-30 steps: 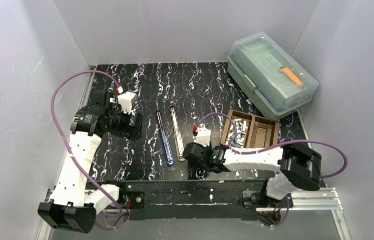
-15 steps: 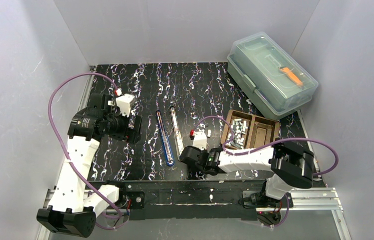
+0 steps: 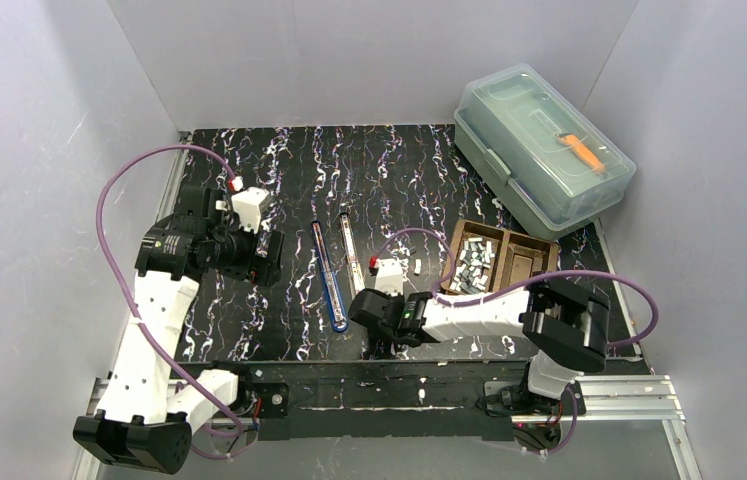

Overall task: Load the staples into the stapler
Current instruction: Pick up the staple from the center of the board.

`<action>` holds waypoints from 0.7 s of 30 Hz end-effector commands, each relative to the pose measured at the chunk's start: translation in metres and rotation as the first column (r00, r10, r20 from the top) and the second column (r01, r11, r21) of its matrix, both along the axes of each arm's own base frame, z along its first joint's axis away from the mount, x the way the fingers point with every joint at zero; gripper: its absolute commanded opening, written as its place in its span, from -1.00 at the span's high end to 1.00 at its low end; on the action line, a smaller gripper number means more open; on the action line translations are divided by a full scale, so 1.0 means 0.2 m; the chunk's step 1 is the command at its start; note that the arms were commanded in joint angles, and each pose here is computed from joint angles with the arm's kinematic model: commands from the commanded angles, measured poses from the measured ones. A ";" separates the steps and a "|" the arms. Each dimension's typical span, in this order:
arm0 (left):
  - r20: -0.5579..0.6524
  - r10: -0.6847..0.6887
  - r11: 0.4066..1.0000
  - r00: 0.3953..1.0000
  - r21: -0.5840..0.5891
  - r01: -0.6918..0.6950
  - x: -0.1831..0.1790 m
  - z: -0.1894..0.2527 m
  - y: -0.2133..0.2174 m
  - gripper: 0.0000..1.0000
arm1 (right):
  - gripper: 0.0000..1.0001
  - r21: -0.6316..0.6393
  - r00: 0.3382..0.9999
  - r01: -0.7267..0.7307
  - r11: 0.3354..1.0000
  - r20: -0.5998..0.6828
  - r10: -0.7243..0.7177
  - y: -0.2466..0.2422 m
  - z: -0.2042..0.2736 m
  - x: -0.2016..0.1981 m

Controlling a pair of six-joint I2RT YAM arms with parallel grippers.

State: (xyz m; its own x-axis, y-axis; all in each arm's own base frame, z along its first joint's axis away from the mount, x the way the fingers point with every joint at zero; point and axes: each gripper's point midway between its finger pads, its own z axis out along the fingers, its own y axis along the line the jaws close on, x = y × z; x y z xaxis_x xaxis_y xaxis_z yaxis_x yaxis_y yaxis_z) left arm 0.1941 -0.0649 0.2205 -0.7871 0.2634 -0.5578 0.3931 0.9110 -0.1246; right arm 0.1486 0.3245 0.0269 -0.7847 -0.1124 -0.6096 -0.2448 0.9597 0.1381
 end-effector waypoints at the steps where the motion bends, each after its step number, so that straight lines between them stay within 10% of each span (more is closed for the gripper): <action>1: 0.012 -0.001 1.000 1.000 -0.003 0.001 0.00 0.04 0.00 -0.99 | 0.06 -0.025 1.000 -0.003 1.000 0.028 0.004 0.04 0.02 0.03; 21: -0.013 -0.003 1.000 1.000 -0.020 0.003 0.01 -0.01 -0.02 -0.99 | 0.44 -0.100 0.997 0.015 0.995 0.072 -0.008 -0.04 -0.02 0.07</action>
